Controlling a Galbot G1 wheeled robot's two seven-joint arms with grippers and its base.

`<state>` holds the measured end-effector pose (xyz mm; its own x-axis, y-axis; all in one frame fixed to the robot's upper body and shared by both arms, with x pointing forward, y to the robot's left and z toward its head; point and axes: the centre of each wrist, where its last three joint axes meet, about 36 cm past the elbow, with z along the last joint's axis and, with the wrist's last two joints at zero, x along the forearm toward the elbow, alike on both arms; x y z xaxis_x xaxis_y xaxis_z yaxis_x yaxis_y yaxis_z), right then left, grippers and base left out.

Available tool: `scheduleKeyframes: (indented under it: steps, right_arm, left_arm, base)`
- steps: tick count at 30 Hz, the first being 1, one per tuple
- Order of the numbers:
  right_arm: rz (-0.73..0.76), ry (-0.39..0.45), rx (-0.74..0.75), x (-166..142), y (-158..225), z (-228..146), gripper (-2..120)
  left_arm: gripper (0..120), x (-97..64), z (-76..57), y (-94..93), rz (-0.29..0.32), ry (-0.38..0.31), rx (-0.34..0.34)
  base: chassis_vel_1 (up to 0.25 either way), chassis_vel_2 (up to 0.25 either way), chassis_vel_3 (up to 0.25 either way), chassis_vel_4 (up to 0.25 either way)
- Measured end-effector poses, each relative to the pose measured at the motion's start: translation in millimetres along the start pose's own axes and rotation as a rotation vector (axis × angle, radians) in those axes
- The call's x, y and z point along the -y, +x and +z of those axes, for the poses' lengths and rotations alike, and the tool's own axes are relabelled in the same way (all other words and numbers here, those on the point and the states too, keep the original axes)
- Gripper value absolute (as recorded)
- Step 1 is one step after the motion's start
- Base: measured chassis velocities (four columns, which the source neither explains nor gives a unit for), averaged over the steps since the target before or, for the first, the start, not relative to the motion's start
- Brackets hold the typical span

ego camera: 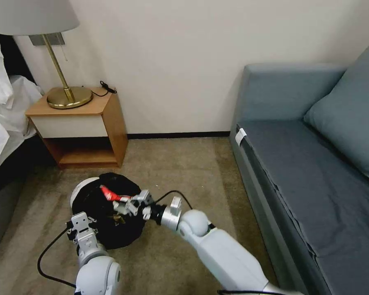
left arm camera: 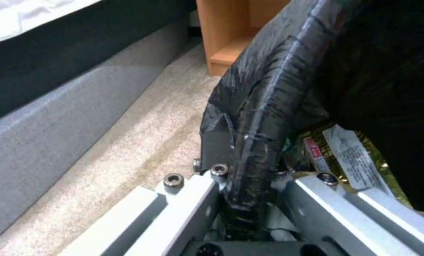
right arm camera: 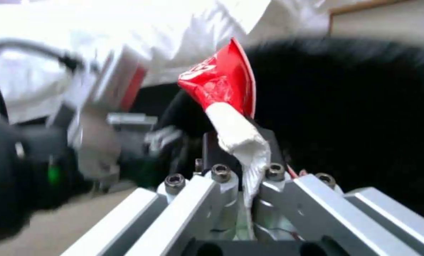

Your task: Pick up the trash bin, then pick up the garbage on the floor and place it into the trash bin.

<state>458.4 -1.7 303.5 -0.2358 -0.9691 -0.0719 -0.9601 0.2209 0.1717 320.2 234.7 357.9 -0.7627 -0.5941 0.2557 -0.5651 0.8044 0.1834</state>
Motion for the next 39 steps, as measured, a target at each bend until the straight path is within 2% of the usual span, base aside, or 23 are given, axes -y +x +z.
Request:
scheduleKeyframes:
  steps: [8, 13, 17, 19, 22, 25, 26, 28, 29, 32, 33, 35, 36, 39]
  right_arm:
    - [0.047, 0.019, -0.064, 5, -18, 25, 0]
    - [0.099, 0.043, -0.086, 10, -24, 28, 19]
    - [0.105, 0.057, -0.100, 11, -22, 30, 29]
    - [0.114, 0.081, -0.124, 12, -18, 36, 41]
    - [0.119, 0.095, -0.133, 12, -15, 39, 48]
    - [0.136, 0.102, -0.137, 12, -6, 41, 61]
    - [0.136, 0.102, -0.137, 12, -6, 41, 61]
    - [0.164, 0.116, -0.125, 17, 3, 35, 74]
    - [0.164, 0.116, -0.125, 17, 3, 35, 74]
    - [0.207, 0.138, -0.097, 25, 16, 22, 88]
    - [0.207, 0.138, -0.097, 25, 16, 22, 88]
    - [0.230, 0.139, -0.082, 30, 23, 16, 98]
    - [0.230, 0.139, -0.082, 30, 23, 16, 98]
    - [0.237, 0.137, -0.089, 31, 29, 17, 100]
  left_arm:
    - [0, -2.0, -1.0, 6.5, 0.006, 0.002, 0.000]
    - [0, -5.9, 0.3, 5.6, -0.001, 0.004, -0.002]
    - [0, -6.2, 0.5, 5.6, 0.000, 0.007, -0.004]
    - [0, -6.0, 1.3, 5.7, 0.000, 0.009, -0.006]
    - [0, -5.7, 2.2, 5.7, 0.001, 0.009, -0.009]
    - [0, -5.7, 2.3, 5.1, -0.002, 0.017, -0.014]
    - [0, -5.7, 2.3, 5.1, -0.002, 0.017, -0.014]
    - [0, -6.9, 1.9, 3.3, -0.009, 0.029, -0.026]
    - [0, -6.9, 1.9, 3.3, -0.009, 0.029, -0.026]
    - [0, -9.5, 1.5, 0.2, -0.025, 0.065, -0.067]
    - [0, -9.5, 1.5, 0.2, -0.025, 0.065, -0.067]
    - [0, -11.9, 0.5, -2.0, -0.035, 0.104, -0.107]
    - [0, -11.9, 0.5, -2.0, -0.035, 0.104, -0.107]
    - [0, -16.4, -2.5, -5.5, -0.052, 0.164, -0.158]
  base:
    - [0.000, 0.000, 0.000, 0.000]
    - [0.000, 0.000, 0.000, 0.000]
    - [0.000, 0.000, 0.000, 0.000]
    - [0.000, 0.000, 0.000, 0.000]
    - [0.000, 0.000, 0.000, 0.000]
    - [0.000, 0.000, 0.000, 0.000]
    - [0.000, 0.000, 0.000, 0.000]
    - [0.000, 0.000, 0.000, 0.000]
    - [0.000, 0.000, 0.000, 0.000]
    - [0.000, 0.000, 0.000, 0.000]
    - [0.000, 0.000, 0.000, 0.000]
    - [0.000, 0.000, 0.000, 0.000]
    - [0.000, 0.000, 0.000, 0.000]
    - [0.000, 0.000, 0.000, 0.000]
